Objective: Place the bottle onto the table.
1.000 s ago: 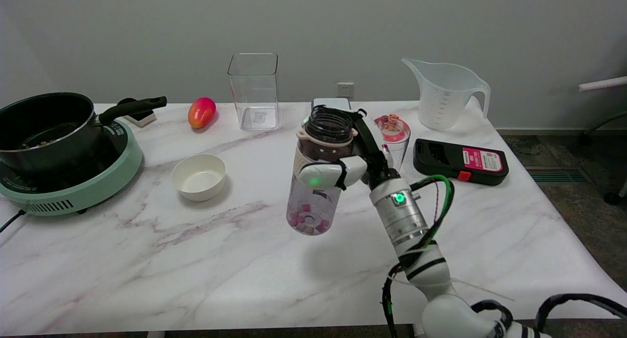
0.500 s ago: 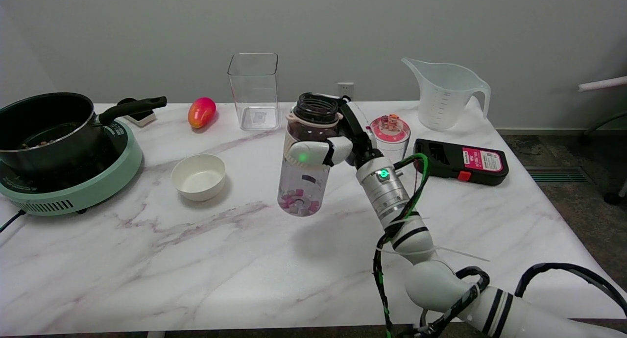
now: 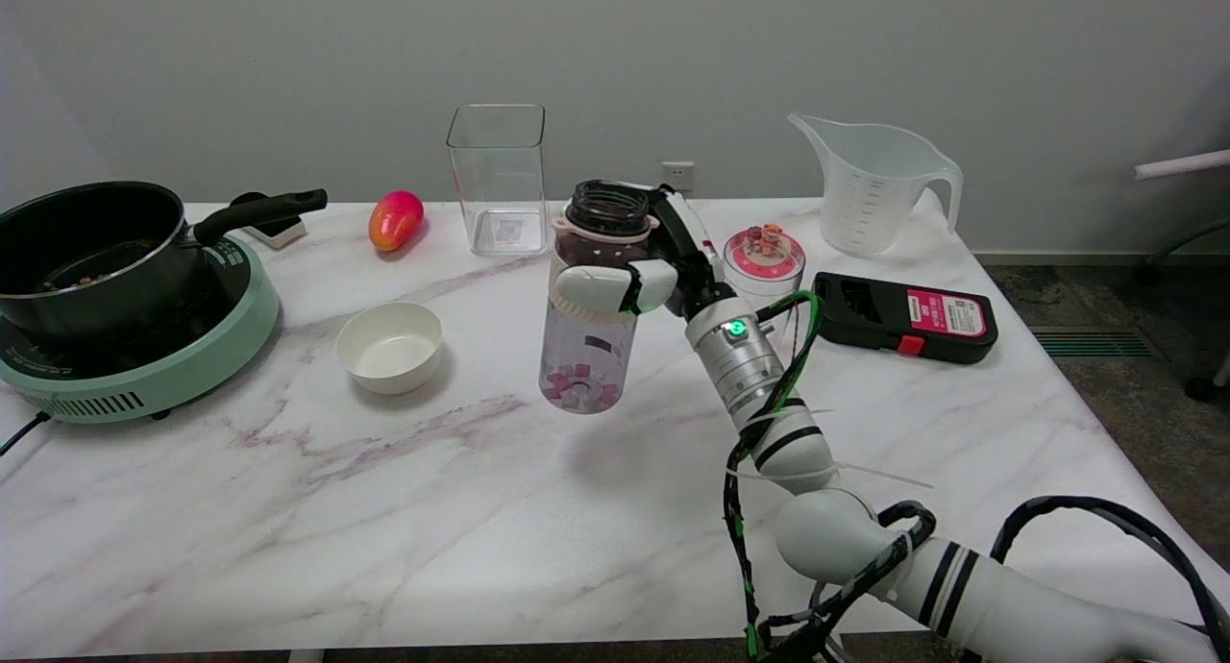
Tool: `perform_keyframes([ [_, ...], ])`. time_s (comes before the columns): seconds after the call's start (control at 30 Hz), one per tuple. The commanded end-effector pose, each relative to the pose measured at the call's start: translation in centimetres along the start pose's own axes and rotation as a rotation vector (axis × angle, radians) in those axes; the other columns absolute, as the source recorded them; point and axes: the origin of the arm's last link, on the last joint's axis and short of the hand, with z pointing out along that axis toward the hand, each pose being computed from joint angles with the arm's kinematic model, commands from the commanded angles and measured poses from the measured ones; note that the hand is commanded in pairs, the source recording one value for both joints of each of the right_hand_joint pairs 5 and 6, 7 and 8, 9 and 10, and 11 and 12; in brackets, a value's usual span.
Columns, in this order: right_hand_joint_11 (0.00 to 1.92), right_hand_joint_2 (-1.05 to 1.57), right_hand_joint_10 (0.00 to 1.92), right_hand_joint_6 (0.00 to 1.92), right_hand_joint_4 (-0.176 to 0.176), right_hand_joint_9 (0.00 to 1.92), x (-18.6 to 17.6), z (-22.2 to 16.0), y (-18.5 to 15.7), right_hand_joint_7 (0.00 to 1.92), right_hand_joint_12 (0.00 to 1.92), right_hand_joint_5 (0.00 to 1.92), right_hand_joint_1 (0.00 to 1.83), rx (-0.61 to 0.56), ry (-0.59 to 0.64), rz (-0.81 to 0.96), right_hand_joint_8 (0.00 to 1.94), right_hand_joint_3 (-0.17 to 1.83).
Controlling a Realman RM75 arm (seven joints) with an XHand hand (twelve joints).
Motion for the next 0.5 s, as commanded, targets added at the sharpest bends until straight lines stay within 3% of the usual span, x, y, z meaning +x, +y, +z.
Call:
perform_keyframes([
  [0.03, 1.5, 1.57, 1.66, 1.6, 0.0, 1.66, -1.6, 1.9, 1.4, 1.77, 1.5, 1.6, 1.14, 0.017, -0.009, -0.035, 1.77, 0.46],
  [0.5, 1.51, 1.57, 1.68, 1.59, 0.0, 1.68, -4.0, 3.0, 3.5, 1.78, 1.51, 1.59, 1.15, 0.138, -0.012, -0.275, 1.78, 0.4],
])
